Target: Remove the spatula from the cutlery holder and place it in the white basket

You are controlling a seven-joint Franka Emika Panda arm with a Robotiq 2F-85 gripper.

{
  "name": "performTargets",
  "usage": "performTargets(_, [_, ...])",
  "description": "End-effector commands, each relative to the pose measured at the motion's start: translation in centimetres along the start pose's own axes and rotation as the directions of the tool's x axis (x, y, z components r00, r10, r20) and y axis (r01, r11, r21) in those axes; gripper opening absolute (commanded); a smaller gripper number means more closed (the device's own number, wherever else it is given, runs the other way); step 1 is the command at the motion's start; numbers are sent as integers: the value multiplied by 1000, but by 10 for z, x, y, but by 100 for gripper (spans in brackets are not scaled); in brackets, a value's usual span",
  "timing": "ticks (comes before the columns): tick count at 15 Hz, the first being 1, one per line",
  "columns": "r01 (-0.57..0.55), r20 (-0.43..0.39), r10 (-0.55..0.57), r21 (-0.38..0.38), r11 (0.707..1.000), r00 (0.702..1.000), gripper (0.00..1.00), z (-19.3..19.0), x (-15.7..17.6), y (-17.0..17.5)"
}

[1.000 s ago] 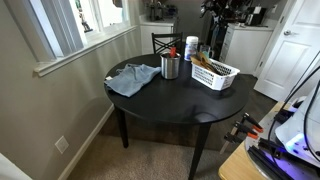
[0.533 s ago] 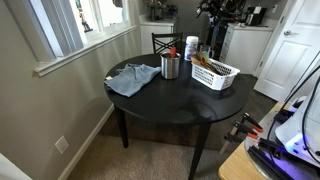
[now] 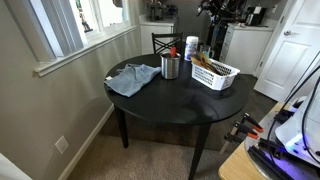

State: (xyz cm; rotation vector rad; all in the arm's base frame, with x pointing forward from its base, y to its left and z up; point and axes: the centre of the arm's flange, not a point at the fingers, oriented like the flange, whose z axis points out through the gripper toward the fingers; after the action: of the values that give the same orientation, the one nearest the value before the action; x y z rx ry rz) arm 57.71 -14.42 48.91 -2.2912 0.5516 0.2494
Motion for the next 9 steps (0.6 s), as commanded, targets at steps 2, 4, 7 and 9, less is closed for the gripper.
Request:
performTargets(2, [0, 0, 0, 0, 1000, 1000, 100, 0, 0, 0])
performTargets(4, [0, 16, 0, 0, 1000, 1000, 100, -2, 5, 1])
performTargets(7, [19, 78, -18, -3, 1000, 997, 100, -8, 25, 11])
performTargets(9, [39, 148, -38, 1, 999, 988, 100, -10, 37, 18])
